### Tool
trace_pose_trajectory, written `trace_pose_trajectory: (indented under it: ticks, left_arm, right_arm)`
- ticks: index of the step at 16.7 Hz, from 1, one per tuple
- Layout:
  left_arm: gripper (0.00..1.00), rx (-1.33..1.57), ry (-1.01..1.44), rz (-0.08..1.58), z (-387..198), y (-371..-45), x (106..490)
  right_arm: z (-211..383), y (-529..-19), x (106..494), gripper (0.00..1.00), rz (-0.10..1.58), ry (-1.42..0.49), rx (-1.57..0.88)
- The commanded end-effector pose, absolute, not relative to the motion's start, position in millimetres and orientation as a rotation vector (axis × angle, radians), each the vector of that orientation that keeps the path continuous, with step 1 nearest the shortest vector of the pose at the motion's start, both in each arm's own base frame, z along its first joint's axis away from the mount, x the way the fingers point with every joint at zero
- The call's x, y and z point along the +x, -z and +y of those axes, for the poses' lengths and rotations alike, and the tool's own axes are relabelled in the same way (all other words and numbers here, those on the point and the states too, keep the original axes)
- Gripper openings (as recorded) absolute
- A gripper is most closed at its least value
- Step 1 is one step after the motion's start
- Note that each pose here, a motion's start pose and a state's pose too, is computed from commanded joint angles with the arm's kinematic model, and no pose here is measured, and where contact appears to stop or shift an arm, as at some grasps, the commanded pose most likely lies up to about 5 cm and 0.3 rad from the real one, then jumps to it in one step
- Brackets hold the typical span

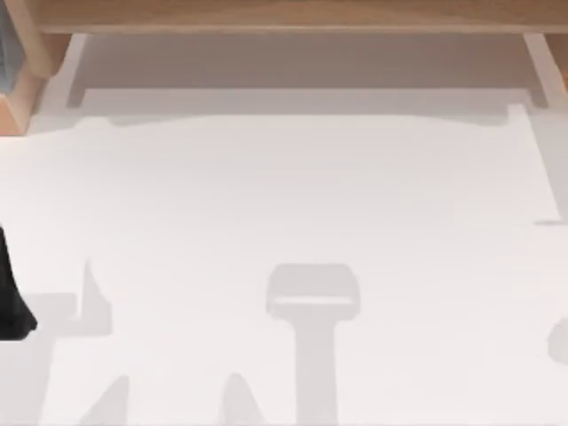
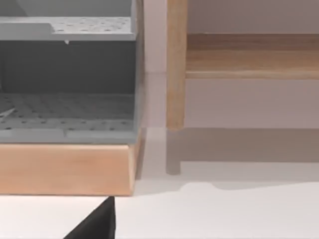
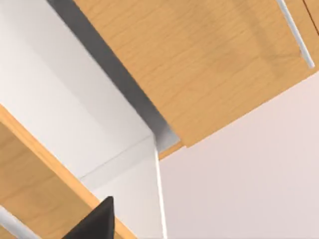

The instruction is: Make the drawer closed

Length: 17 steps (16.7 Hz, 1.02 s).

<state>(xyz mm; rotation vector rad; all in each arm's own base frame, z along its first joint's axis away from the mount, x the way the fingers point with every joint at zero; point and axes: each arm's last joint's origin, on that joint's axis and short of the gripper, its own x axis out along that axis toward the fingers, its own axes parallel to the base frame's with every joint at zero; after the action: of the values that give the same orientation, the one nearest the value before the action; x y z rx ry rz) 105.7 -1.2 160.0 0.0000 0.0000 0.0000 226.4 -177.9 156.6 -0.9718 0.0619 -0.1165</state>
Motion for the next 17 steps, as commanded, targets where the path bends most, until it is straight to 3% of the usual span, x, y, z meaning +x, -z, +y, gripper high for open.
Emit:
trace_pose_trajectory:
  ticks: [9,17]
  left_arm:
    - [1.0,0.0,0.0,0.0,-1.2,-160.0,105.7]
    - [1.0,0.0,0.0,0.0,-1.2,-160.0,105.7]
  right_arm:
    - [-180.3,-97.4,223.9,1.0,0.022,0.024,-1.5]
    - [-179.7,-89.9,224.7,1.0,0.011,0.013,-1.57]
